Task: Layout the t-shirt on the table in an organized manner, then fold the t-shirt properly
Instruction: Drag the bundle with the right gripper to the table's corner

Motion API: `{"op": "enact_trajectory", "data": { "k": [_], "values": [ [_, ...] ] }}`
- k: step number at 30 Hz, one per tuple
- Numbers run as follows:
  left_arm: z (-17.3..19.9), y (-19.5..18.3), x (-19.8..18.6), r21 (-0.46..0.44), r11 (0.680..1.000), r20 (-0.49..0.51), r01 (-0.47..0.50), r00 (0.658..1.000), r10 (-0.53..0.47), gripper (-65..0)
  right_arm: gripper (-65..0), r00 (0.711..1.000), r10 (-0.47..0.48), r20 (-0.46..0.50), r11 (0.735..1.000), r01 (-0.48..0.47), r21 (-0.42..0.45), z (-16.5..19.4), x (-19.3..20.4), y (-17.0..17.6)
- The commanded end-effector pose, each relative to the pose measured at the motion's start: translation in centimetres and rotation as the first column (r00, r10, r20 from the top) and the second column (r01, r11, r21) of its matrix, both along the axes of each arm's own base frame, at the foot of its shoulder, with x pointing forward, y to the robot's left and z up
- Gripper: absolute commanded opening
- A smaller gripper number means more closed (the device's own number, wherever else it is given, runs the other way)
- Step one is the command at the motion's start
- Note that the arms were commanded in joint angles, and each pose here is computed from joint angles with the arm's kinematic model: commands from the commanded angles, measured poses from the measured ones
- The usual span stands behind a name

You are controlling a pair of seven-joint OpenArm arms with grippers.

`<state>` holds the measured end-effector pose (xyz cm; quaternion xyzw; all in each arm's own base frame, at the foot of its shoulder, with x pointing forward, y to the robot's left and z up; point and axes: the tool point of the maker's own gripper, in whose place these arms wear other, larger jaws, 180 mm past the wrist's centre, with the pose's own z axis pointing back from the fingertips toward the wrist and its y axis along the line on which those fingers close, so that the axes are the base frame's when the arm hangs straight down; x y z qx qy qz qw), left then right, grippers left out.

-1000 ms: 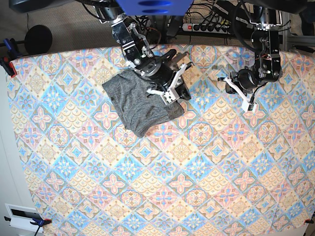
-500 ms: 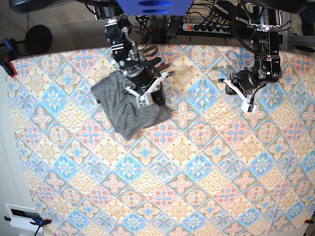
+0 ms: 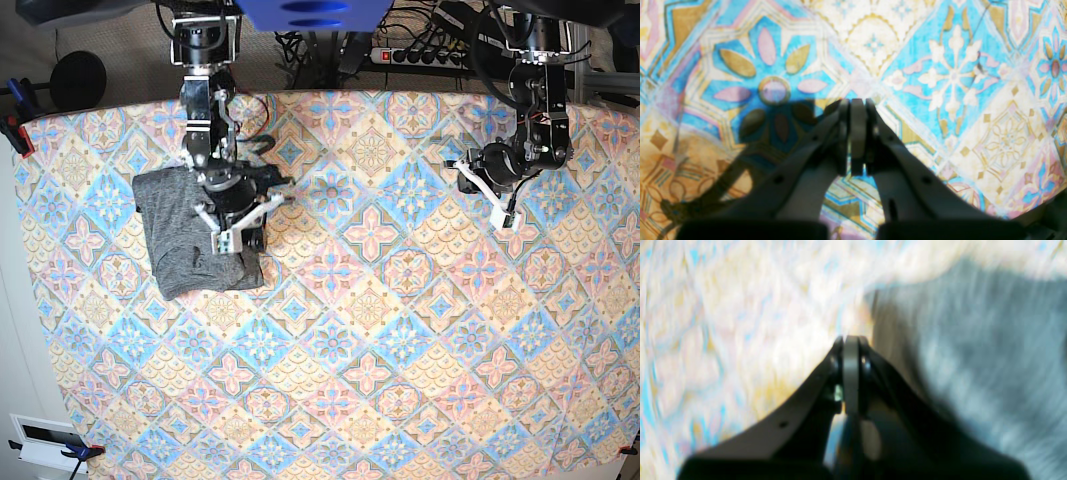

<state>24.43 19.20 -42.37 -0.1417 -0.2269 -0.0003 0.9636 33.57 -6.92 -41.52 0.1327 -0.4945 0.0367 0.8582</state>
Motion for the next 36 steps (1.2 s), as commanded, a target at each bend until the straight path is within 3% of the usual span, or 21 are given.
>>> {"op": "enact_trajectory", "data": {
  "k": [1,8,21,24,36],
  "values": [
    [0.8,0.5,0.8,0.01,1.0,0.03,0.001,1.0,-0.001,-65.0,-65.0,0.998,-0.008,0.065,1.0,0.009,-0.017,1.8,1.4,-1.2],
    [0.8,0.5,0.8,0.01,1.0,0.03,0.001,1.0,-0.001,-65.0,-65.0,0.999,-0.004,0.053,0.993,0.01,-0.12,1.2,1.2,-5.4],
    [0.8,0.5,0.8,0.01,1.0,0.03,0.001,1.0,-0.001,-65.0,-65.0,0.973,-0.227,0.033,0.962,0.229,-0.151,1.3,0.6,-14.3],
    [0.8,0.5,0.8,0.01,1.0,0.03,0.001,1.0,-0.001,-65.0,-65.0,0.969,-0.244,0.034,0.957,0.246,-0.156,1.4,0.4,-15.2],
    [0.8,0.5,0.8,0.011,1.0,0.03,0.003,1.0,-0.003,-65.0,-65.0,0.971,-0.226,0.076,0.918,0.239,-0.318,3.7,0.5,-21.7]
  ]
}}
